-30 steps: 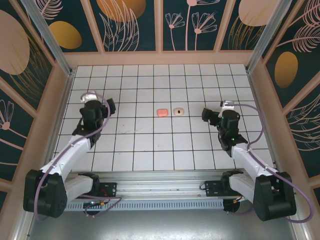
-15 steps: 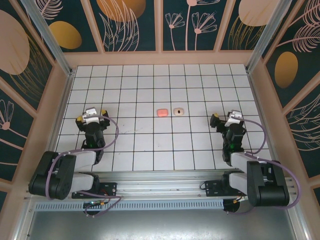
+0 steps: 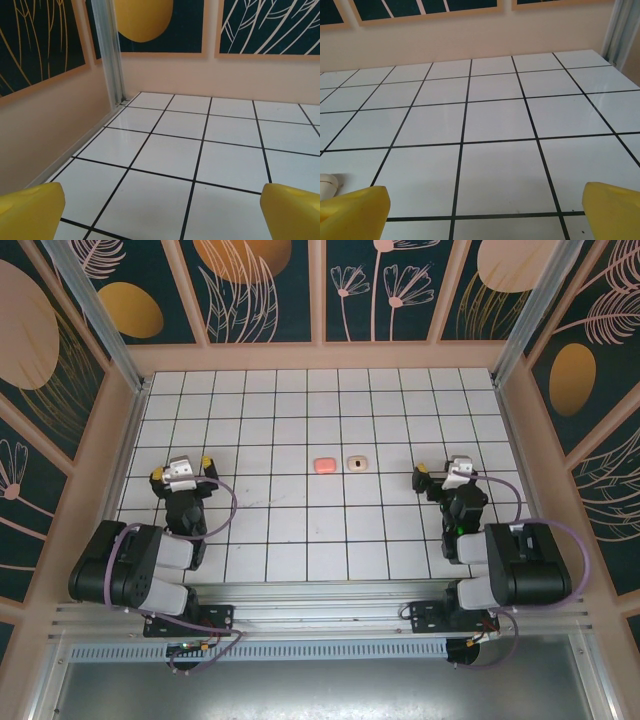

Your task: Insert the wireless bluetooth earbuds into the charging case

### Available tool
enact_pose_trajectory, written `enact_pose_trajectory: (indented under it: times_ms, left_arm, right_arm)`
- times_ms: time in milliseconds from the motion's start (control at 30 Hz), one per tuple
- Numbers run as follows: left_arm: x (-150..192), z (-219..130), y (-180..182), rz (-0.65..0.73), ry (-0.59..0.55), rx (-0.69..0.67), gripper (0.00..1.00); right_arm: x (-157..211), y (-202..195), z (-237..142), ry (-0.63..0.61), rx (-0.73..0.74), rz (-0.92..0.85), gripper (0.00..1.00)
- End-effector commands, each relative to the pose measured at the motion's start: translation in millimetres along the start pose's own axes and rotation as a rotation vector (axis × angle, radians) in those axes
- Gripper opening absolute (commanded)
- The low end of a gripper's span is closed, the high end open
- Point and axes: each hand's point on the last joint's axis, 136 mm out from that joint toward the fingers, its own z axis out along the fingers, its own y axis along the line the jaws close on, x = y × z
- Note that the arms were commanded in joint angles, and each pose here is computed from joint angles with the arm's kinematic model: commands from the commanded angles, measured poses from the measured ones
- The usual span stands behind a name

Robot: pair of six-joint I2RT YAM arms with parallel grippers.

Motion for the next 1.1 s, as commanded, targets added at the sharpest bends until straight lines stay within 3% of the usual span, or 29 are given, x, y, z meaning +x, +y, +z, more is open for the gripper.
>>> enact_pose_trajectory:
  times_ms: [0, 267, 1067]
  left_arm:
    - [-5.5, 4.7, -4.7, -0.048, -0.048, 0.052, 0.99]
    - [8.0, 27.5, -12.8, -0.058, 0.066, 0.13, 0.99]
    - [6.8, 26.6, -11.9, -0.056, 0.06, 0.128, 0.99]
  right_arm:
    - [-28.9, 1.5, 3.1, -0.114, -0.014, -0.032, 0.99]
    - [-16.3, -1.7, 17.7, -0.067, -0.05, -0.006, 0.99]
    - [-13.0, -11.4, 23.4, -0.032, -0.058, 0.05, 0.99]
